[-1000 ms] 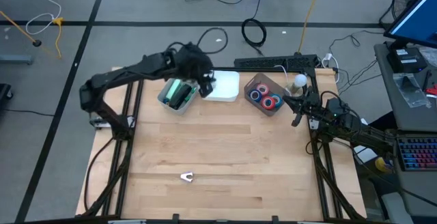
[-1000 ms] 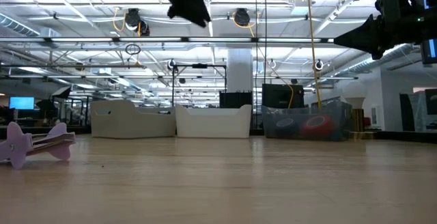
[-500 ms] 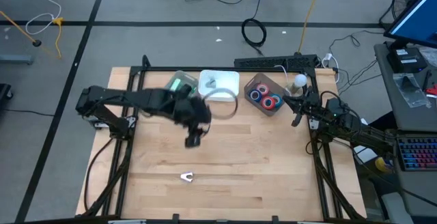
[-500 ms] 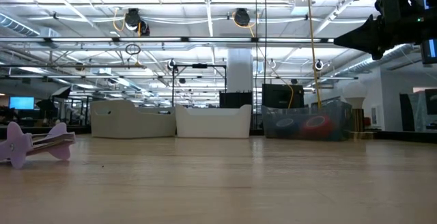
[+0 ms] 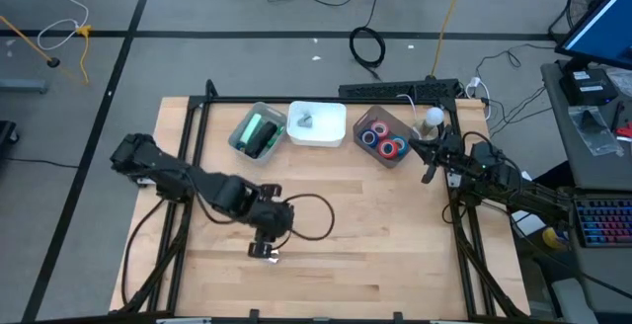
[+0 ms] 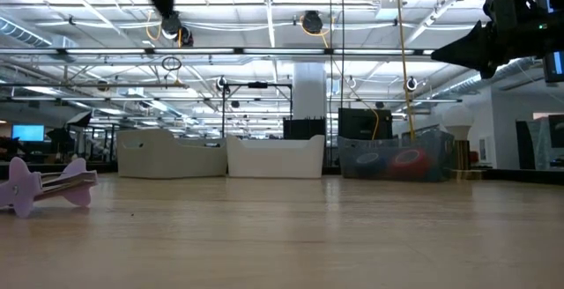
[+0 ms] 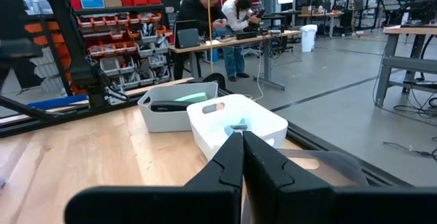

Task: Pick and place Stapler, Stapler remover, tape
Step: Put the purple staple remover into the white bin

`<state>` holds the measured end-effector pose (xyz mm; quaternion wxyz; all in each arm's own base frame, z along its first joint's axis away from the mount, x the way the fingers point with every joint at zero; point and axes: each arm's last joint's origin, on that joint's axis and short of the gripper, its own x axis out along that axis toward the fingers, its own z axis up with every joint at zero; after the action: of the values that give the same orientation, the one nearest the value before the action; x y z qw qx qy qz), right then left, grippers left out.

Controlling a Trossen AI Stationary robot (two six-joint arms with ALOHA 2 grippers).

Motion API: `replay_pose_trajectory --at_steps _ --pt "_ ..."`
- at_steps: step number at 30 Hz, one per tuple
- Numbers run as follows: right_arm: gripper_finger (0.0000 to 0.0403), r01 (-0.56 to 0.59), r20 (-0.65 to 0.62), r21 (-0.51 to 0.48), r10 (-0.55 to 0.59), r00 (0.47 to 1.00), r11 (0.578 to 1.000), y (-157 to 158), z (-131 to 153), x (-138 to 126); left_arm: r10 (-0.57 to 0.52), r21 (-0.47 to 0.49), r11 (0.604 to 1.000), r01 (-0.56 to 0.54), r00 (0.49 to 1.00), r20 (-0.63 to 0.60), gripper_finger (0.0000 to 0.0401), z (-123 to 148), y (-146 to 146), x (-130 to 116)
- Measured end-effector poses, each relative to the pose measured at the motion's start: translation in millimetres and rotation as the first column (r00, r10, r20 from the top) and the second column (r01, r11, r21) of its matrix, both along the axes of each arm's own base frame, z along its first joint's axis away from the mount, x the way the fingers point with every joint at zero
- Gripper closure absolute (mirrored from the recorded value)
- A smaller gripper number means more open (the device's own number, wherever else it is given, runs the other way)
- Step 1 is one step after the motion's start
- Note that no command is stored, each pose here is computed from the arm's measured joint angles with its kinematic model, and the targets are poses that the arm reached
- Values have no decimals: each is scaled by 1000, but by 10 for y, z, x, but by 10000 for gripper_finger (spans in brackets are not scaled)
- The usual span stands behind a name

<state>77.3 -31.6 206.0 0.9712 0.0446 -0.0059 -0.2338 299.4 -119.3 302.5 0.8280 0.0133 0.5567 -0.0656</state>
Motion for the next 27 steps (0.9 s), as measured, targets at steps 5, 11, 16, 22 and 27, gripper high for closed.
replay_pose_trajectory --at_steps 5,11,16,22,27 --pt "403 -1 7 23 1 1000 1000 0 -5 0 110 -29 993 -112 992 -59 242 -304 -44 -57" --pt "403 0 6 24 0 1000 1000 0 -5 0 162 -53 985 -166 984 -72 242 -664 -92 -114" --pt "403 0 5 24 -1 1000 1000 0 -6 0 122 -58 990 -125 991 -58 242 -909 -162 -193" --pt "403 0 5 25 0 1000 1000 0 -6 0 118 -86 989 -123 991 -62 242 -1153 -191 -284" --pt "403 1 5 25 -1 1000 1000 0 -7 0 150 -194 968 -158 987 -55 242 -1299 -211 -308"
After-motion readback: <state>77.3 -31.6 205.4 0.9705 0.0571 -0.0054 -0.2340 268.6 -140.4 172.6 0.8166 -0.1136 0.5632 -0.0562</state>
